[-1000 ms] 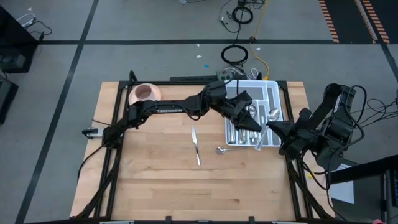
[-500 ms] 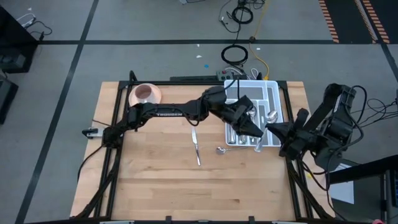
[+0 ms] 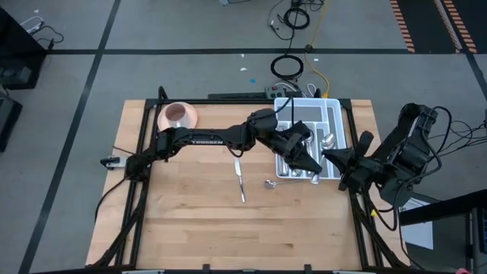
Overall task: Sort silverware
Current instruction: Put the silver spoon into the white cutlery tray
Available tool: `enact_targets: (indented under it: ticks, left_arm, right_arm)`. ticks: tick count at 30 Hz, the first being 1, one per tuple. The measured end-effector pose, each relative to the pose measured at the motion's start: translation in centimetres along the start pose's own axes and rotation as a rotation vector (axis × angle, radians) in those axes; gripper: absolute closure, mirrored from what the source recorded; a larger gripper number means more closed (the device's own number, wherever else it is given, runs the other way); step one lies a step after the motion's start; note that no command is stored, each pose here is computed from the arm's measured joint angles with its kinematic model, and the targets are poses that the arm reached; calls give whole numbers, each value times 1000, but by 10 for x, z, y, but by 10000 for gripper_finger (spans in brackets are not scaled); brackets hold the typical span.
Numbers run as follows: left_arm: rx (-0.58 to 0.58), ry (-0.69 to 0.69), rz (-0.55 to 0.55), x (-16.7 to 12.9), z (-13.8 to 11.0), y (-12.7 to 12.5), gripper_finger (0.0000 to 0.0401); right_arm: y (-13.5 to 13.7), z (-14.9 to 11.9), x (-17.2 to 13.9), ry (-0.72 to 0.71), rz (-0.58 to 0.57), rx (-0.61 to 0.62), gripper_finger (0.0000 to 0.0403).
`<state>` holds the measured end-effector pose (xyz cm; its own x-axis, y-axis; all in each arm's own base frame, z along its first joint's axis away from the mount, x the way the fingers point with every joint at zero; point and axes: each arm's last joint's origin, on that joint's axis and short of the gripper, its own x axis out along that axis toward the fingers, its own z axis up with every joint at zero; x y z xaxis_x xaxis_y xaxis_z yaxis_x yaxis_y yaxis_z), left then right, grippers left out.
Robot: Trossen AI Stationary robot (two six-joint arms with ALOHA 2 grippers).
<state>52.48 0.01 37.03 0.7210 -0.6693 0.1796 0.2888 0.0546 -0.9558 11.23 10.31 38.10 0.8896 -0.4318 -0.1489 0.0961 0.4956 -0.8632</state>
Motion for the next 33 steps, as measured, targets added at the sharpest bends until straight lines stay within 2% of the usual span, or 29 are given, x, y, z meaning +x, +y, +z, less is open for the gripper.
enact_targets:
  ticks: [3,8,10,13,16,23,27,33]
  left_arm:
    - [10,3,7,0,0,1,385]
    - [28,11,7,-2,1,2,392]
    - [43,11,7,-2,1,2,395]
    - [48,10,4,-3,3,2,396]
    - [52,2,6,-6,7,2,397]
    - [81,-20,5,-18,18,1,399]
    - [97,-44,7,-25,25,-1,399]
    - [134,-22,14,-32,30,0,399]
  right_arm:
    - [-1,1,0,1,-11,-1,403]
    - [-2,4,0,-8,-13,-2,403]
    - [-3,4,0,-10,-16,33,403]
    - [-6,3,-1,-17,-12,184,397]
    - [-10,-1,-2,-23,-7,335,374]
    - [-18,-2,-5,-46,-8,674,273]
    - [-23,-1,-6,-71,18,809,231]
    - [-33,-5,-11,-102,32,955,221]
